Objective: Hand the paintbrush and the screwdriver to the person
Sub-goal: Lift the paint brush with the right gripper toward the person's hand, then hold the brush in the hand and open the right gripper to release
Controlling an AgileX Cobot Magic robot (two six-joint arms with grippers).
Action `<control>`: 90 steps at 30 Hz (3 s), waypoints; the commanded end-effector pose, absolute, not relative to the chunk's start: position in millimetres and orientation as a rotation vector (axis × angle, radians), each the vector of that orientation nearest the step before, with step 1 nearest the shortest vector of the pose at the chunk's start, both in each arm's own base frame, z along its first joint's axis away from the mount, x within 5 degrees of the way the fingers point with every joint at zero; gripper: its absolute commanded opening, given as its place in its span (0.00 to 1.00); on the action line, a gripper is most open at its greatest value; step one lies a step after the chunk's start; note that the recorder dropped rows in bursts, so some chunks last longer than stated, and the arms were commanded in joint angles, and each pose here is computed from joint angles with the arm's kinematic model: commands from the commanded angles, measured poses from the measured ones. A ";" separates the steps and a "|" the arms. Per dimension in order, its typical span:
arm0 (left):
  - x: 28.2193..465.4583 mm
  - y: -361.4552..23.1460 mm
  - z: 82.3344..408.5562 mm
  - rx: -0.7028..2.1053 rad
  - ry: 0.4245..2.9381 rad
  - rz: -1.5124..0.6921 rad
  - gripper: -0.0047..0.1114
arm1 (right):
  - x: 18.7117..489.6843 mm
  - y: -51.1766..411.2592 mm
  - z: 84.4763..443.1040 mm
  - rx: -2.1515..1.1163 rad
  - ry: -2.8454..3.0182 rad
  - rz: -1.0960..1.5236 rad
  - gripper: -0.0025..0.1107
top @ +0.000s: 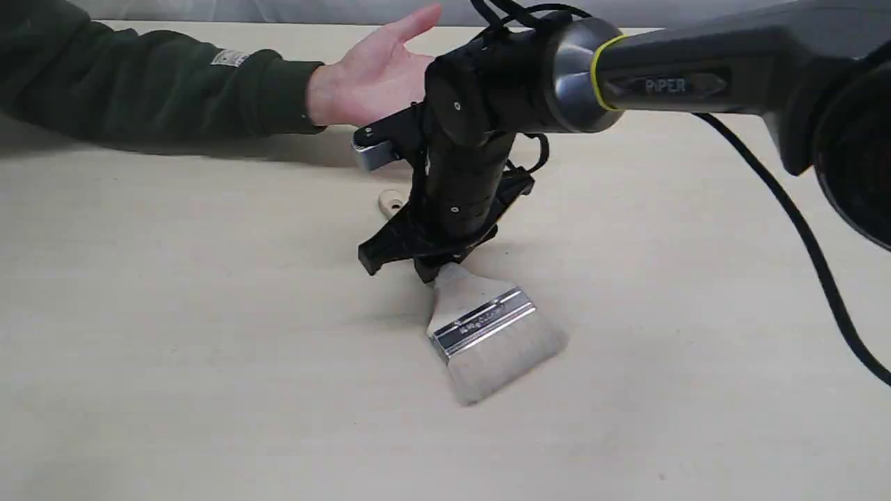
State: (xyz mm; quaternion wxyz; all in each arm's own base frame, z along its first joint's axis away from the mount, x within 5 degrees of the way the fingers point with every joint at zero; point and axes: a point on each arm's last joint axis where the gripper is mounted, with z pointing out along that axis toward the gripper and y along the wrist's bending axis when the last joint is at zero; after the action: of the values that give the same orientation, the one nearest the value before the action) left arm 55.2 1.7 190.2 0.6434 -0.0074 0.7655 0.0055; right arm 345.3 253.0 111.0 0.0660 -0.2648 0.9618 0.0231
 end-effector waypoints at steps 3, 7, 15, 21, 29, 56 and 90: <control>55.3 1.2 190.6 -0.014 1.732 0.003 0.04 | 337.5 241.8 104.2 -0.888 2.929 -0.030 0.06; 55.3 1.2 190.6 -0.014 1.732 0.003 0.04 | 334.5 241.4 122.0 -0.847 2.855 0.042 0.06; 55.3 1.2 190.6 -0.014 1.732 0.003 0.04 | 309.4 225.8 172.6 -0.793 2.668 0.171 0.06; 55.3 1.2 190.6 -0.014 1.732 0.003 0.04 | 282.5 207.4 211.5 -0.731 2.532 0.254 0.06; 55.2 1.1 190.4 -0.016 1.735 0.001 0.04 | 272.1 199.7 255.7 -0.677 2.350 0.326 0.06; 55.3 1.1 190.6 -0.015 1.733 0.001 0.04 | 418.2 224.7 263.9 -0.533 2.295 0.233 0.06; 55.2 1.1 190.4 -0.015 1.735 0.001 0.04 | 461.5 195.9 232.6 -0.335 2.303 0.196 0.48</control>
State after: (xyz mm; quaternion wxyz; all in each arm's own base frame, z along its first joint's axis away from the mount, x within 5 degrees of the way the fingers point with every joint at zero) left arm 55.2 1.7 190.2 0.6434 -0.0074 0.7655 0.0055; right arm 458.3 199.6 227.9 0.3800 -0.1338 0.9119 0.0785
